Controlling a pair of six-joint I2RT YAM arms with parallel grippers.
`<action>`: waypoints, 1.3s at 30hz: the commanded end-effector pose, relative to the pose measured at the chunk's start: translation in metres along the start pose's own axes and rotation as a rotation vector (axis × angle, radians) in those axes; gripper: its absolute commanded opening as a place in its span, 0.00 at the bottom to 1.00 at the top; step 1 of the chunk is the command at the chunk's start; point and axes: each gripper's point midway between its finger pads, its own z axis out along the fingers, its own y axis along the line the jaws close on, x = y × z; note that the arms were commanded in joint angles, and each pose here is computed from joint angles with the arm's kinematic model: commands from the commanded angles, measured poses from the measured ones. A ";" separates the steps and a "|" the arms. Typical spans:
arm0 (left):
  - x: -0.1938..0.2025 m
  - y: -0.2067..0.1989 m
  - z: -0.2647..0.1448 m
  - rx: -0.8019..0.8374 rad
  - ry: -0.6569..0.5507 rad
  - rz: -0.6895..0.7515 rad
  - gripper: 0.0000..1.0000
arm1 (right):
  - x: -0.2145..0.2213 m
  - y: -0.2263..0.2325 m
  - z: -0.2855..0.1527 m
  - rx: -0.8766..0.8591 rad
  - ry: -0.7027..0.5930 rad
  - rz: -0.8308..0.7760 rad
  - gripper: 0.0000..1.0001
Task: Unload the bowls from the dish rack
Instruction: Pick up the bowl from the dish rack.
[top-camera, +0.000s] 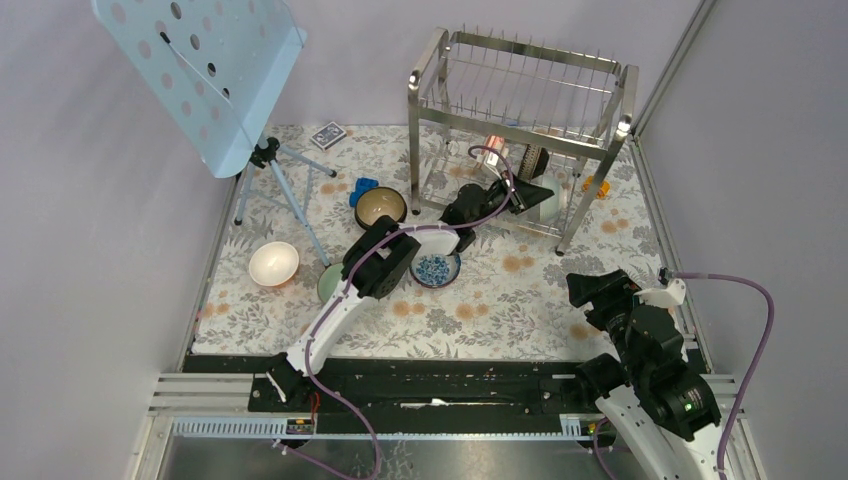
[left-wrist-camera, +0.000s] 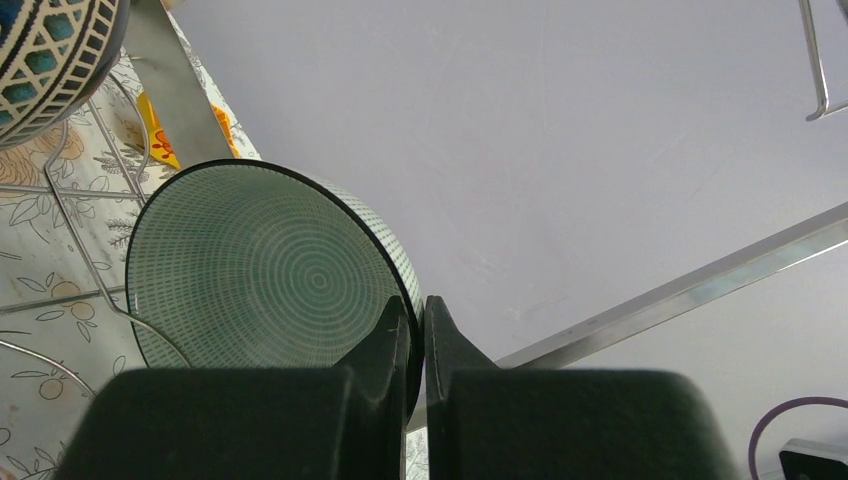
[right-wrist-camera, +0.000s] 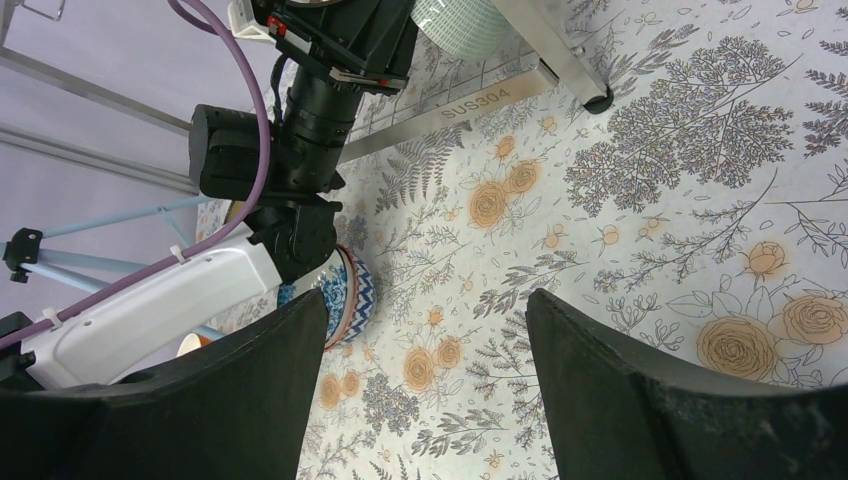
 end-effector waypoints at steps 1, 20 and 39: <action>-0.089 -0.133 -0.011 0.382 -0.233 0.096 0.00 | -0.005 0.006 -0.001 -0.031 -0.022 0.007 0.80; -0.108 -0.166 -0.021 0.431 -0.264 0.131 0.00 | -0.005 0.007 -0.002 -0.040 -0.024 0.008 0.80; -0.123 -0.148 -0.032 0.423 -0.254 0.046 0.00 | -0.004 0.007 -0.001 -0.044 -0.020 0.006 0.80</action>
